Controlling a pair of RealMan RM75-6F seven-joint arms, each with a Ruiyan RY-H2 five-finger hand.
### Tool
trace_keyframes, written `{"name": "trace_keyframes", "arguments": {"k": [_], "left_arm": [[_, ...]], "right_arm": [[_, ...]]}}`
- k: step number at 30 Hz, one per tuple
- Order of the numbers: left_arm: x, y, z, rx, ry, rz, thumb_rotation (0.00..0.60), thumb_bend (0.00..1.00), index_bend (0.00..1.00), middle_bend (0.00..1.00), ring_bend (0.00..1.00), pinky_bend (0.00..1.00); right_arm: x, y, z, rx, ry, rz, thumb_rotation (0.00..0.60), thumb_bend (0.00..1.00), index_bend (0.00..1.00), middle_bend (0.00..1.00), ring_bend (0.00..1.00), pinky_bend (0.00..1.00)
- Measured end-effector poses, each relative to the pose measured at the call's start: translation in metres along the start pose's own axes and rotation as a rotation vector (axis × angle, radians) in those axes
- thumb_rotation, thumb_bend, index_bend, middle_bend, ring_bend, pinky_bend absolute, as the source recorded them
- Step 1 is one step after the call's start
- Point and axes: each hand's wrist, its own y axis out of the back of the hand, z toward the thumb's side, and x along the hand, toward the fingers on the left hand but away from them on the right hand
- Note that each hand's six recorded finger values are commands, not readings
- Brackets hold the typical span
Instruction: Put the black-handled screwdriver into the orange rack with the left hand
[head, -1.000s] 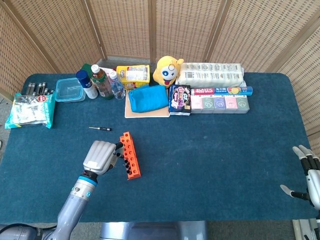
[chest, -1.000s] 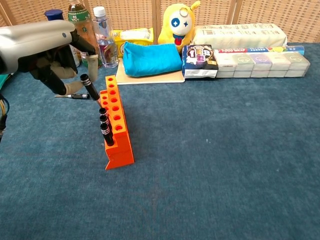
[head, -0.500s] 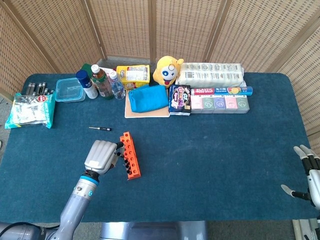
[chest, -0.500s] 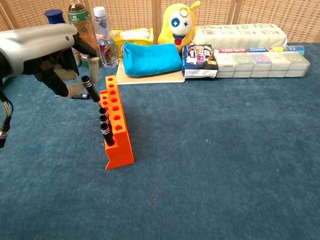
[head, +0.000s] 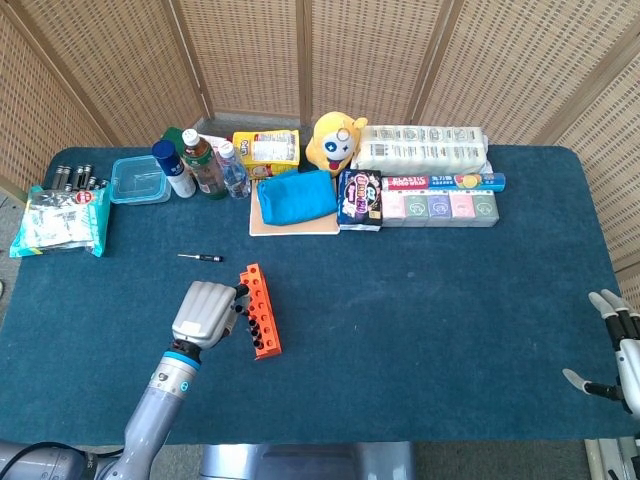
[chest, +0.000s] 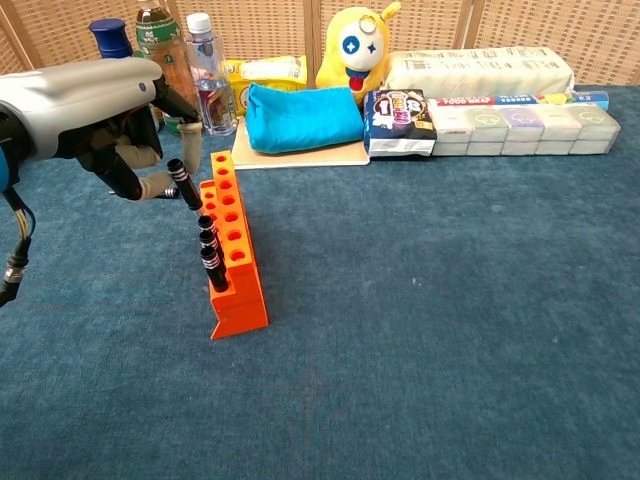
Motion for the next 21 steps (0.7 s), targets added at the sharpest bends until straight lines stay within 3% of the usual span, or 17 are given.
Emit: {"name": "trace_keyframes", "arguments": {"k": [21], "left_arm": [[0.005,-0.011,0.000,0.020,0.016,-0.018,0.600,0.43,0.54,1.00,1.00,1.00]], "right_arm": [[0.000,0.002,-0.002,-0.006,-0.002,-0.003,0.600,0.00,0.06,0.05,0.08,0.20]]}}
